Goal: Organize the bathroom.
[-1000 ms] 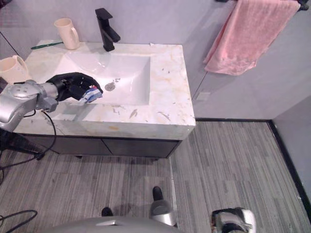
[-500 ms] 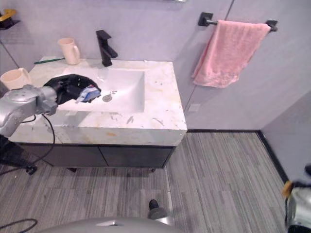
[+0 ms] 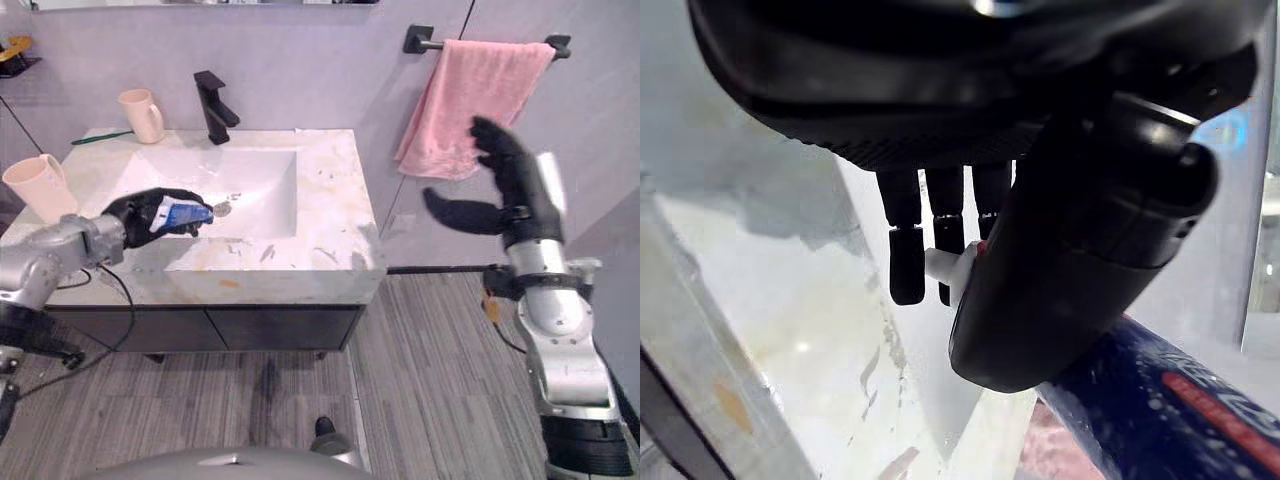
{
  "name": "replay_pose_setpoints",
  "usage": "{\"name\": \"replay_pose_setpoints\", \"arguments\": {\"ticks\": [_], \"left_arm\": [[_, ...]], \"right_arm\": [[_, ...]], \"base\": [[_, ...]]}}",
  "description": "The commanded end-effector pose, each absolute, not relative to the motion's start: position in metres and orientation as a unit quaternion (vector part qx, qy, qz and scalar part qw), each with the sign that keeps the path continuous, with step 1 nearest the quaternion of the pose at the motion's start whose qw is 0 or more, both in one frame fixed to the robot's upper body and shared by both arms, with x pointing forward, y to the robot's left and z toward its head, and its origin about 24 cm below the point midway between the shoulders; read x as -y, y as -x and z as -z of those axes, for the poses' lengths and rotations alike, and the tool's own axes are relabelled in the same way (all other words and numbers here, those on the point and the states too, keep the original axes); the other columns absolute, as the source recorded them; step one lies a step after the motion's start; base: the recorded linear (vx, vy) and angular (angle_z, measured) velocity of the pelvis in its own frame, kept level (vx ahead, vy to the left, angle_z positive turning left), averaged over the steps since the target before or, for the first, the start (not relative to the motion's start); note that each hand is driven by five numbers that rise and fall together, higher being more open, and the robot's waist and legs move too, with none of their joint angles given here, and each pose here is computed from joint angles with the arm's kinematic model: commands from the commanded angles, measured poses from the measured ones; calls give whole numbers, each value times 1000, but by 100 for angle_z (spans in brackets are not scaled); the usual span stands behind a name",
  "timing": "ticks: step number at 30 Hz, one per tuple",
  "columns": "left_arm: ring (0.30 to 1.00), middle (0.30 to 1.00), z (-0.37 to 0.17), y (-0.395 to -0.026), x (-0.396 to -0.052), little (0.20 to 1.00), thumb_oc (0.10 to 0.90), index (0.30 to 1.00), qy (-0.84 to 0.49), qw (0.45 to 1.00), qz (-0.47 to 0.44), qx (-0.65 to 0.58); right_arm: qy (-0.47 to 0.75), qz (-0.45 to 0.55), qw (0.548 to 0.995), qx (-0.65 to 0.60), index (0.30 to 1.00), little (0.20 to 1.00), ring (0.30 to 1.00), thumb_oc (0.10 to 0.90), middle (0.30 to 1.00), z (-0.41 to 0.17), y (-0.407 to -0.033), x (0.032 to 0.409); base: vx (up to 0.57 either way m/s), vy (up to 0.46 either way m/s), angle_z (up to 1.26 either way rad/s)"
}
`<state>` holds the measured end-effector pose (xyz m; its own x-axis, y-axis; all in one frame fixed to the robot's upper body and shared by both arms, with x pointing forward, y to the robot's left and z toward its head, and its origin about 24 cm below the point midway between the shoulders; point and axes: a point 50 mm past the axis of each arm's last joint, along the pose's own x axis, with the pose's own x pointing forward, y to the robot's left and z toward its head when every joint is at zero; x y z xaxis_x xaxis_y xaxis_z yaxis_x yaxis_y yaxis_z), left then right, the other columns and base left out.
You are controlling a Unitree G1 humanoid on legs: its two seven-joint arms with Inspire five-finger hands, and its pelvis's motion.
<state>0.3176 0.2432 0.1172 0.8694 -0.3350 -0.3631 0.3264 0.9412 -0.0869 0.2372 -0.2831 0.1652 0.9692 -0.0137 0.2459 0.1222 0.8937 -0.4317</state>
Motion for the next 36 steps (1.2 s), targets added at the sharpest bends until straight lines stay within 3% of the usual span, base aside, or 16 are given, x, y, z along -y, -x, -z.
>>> {"name": "replay_pose_setpoints", "arguments": {"ticks": [1,6,12,22,25,31,36], "left_arm": [[300,300,-190,-327,-232,300,400,300,75,974,210,-33],[300,300,-173,-319,-213,300,400,300,167,960,221,-43],[300,300,-162,-315,-202,300,400,300,202,954,216,-44],[300,300,-176,-319,-214,300,400,300,152,975,162,-10],[300,300,-178,-322,-231,300,400,300,116,989,91,5],[300,300,-185,-326,-250,300,400,300,95,995,27,23],[300,300,-194,-331,-246,300,400,300,112,992,15,49]], "right_arm": [[242,-50,931,267,900,900,900,800,900,-229,-231,256],[238,-133,924,270,900,900,900,800,900,-221,-233,226],[287,-159,902,281,900,900,900,800,900,-222,-235,206],[351,-159,861,331,900,900,900,800,900,-237,-233,192],[361,-176,845,354,900,900,900,800,900,-246,-229,186],[351,-208,831,377,900,900,900,800,900,-253,-225,176],[336,-240,826,384,900,900,900,800,900,-255,-224,165]], "base": [[0,0,0],[0,0,0],[4,3,1],[0,0,0],[0,0,0],[0,0,0],[27,-10,0]]}}
